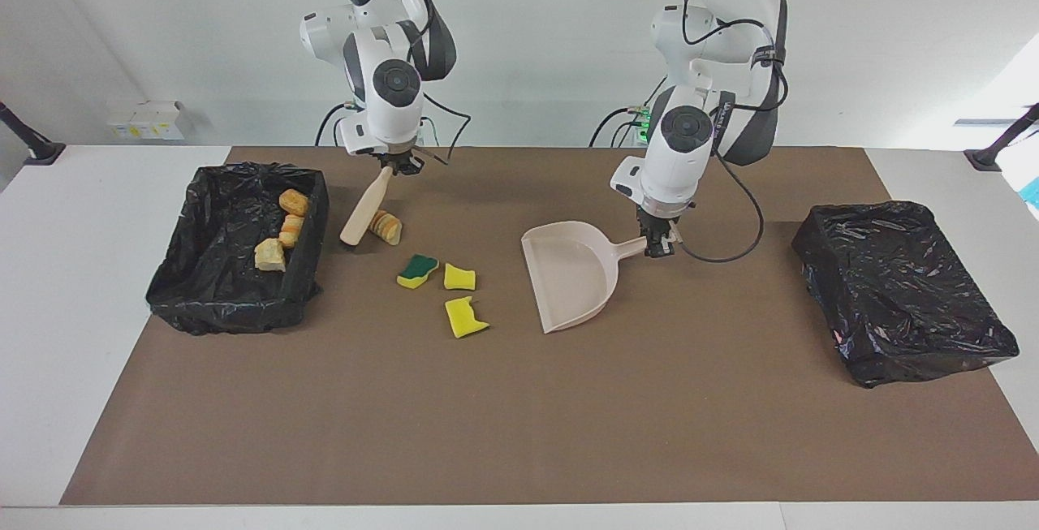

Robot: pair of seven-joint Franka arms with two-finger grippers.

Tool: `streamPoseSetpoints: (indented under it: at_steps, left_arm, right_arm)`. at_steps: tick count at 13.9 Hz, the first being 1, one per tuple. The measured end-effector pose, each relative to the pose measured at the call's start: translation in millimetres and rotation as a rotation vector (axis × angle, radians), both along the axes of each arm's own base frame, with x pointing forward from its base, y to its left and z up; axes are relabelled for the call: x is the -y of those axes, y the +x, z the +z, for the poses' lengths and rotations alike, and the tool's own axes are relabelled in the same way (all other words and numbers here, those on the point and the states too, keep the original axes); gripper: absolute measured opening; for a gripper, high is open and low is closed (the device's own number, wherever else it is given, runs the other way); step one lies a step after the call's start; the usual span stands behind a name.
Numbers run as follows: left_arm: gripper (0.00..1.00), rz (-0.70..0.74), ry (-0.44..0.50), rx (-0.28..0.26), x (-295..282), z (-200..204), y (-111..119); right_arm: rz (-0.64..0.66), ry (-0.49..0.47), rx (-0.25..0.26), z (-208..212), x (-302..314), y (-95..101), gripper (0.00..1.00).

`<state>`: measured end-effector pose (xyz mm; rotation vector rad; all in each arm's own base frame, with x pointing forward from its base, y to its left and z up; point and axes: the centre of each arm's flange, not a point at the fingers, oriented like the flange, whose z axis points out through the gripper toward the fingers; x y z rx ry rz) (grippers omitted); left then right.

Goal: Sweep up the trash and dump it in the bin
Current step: 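Reposition the brush behind the sponges and roll with the right gripper, then sweep the sponges and roll into the dustpan with the right gripper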

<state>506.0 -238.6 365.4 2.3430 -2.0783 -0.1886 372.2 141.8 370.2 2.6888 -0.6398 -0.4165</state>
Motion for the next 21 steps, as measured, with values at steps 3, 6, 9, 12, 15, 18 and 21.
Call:
streamPoseSetpoints:
  at_steps: [3, 6, 9, 12, 15, 18, 21]
  left_arm:
    - [0.32, 0.0, 0.0, 0.0, 0, 0, 0]
    - [0.32, 0.0, 0.0, 0.0, 0, 0, 0]
    - [0.32, 0.0, 0.0, 0.0, 0, 0, 0]
    - [0.32, 0.001, 0.0, 0.0, 0, 0, 0]
    - [0.32, 0.021, -0.013, -0.008, -1, -1, 0]
    - [0.32, 0.049, -0.042, 0.006, 2, -2, 0]
    - [0.32, 0.053, -0.044, 0.009, 4, -3, -1]
  right_arm:
    - [-0.029, 0.01, 0.015, -10, -15, -26.5, 0.26]
    - [-0.016, 0.043, 0.085, -36, -24, -38.2, 0.26]
    - [-0.002, 0.105, 0.159, -36, -39, -25.1, 0.26]
    - [0.063, 0.197, 0.18, -20, -76, -0.6, 0.26]
    - [0.145, 0.246, 0.199, -3, -114, 25.5, 0.26]
    - [0.165, 0.226, 0.145, 26, -135, 41.5, 0.26]
    - [0.164, 0.17, 0.118, 40, -106, 55.7, 0.26]
